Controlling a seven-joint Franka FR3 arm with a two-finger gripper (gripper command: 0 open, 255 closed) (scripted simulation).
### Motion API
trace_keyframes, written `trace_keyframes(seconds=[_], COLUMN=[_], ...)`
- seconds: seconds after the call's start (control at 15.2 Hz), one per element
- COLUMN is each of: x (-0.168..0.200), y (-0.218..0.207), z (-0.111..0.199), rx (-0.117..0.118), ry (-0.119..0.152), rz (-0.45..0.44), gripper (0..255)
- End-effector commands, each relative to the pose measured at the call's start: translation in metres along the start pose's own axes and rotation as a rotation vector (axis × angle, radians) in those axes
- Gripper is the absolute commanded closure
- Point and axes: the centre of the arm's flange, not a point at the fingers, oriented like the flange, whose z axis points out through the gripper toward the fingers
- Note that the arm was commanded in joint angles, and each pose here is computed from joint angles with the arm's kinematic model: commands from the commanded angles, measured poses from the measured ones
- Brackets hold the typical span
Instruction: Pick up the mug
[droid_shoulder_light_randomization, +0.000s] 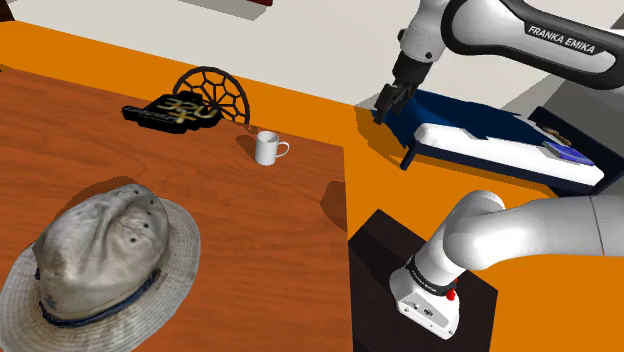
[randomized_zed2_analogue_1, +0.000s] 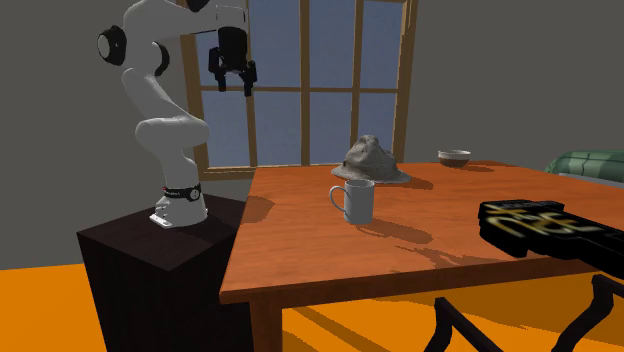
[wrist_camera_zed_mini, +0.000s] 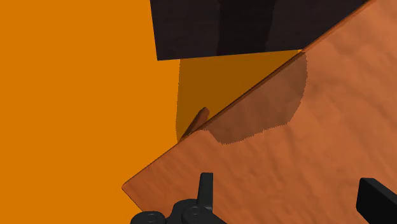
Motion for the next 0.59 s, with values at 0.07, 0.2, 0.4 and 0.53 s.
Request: trace_keyframes(seconds=[0.07, 0.2, 0.4, 0.53], x=[0.010, 0.031, 0.062, 0.083], y=[-0.004, -0.012, -0.024, -0.033], z=[0.007, 0.021, 0.041, 0.055], rx=[0.002, 0.007, 0.014, 0.019], ry=[0.000, -0.001, -0.001, -0.002], rz=[0.001, 0.003, 0.005, 0.007], gripper=[0, 0, 0, 0])
